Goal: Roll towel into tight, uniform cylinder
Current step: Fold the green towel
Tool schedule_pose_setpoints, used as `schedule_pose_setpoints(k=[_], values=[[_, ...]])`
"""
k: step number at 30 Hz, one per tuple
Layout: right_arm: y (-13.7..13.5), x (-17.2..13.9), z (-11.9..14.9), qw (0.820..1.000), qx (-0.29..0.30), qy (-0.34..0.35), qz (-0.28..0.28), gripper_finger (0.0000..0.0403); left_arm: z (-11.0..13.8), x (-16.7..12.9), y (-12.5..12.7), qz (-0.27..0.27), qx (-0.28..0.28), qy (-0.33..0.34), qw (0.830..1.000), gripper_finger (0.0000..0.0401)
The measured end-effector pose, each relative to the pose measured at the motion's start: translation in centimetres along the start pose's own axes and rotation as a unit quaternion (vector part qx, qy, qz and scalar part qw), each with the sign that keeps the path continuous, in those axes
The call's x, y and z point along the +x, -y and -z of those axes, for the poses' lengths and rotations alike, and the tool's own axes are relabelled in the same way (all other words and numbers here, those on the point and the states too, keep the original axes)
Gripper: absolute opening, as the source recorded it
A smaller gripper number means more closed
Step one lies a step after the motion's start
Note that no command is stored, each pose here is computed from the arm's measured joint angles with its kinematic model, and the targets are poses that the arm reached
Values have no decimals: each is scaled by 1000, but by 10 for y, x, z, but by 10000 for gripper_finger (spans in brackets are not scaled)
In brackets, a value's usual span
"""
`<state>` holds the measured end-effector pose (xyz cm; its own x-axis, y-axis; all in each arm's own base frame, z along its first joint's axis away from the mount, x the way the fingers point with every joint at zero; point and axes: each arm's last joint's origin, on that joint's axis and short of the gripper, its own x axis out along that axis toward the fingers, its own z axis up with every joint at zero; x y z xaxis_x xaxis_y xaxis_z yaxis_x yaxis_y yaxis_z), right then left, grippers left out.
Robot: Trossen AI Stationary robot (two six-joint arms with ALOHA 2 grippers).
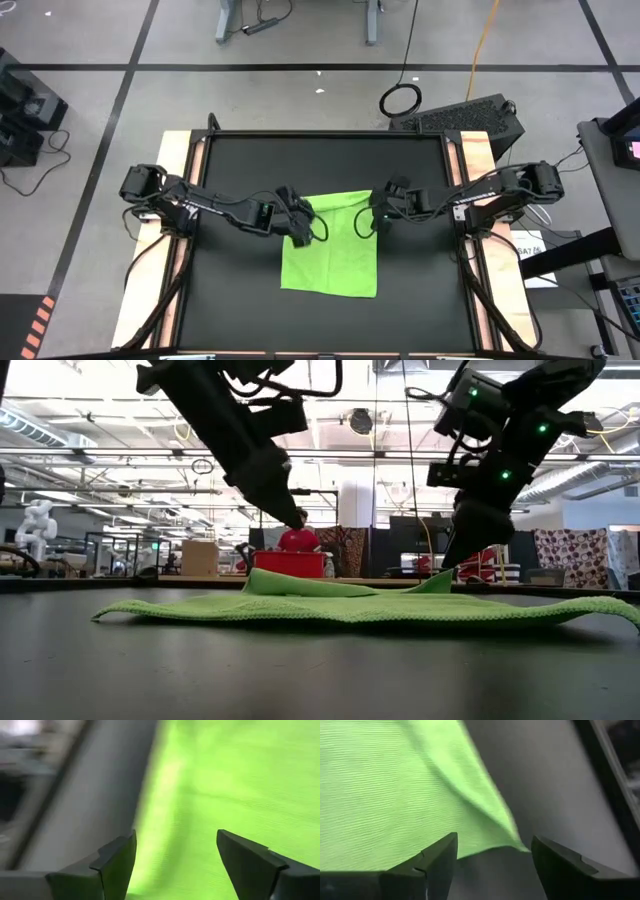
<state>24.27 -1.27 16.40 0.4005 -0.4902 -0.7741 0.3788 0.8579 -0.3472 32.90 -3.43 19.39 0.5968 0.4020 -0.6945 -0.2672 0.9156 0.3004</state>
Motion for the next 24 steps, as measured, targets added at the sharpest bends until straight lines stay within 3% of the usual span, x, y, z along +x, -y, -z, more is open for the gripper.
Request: schedule_pose_setpoints(k=[4,13,19,24], values=[[-11,-5,-5,997,-60,36,-33,231,1,0,13,112,10,-7,994,260],[-26,-18,-35,967,-80,200,-133,198,14,14,34,173,33,-45,983,218],[-25,-18,-45,955,-78,249,-139,186,24,27,52,198,46,-61,977,201],[-27,2,-53,946,-63,272,-166,179,29,38,62,204,36,-56,977,198]])
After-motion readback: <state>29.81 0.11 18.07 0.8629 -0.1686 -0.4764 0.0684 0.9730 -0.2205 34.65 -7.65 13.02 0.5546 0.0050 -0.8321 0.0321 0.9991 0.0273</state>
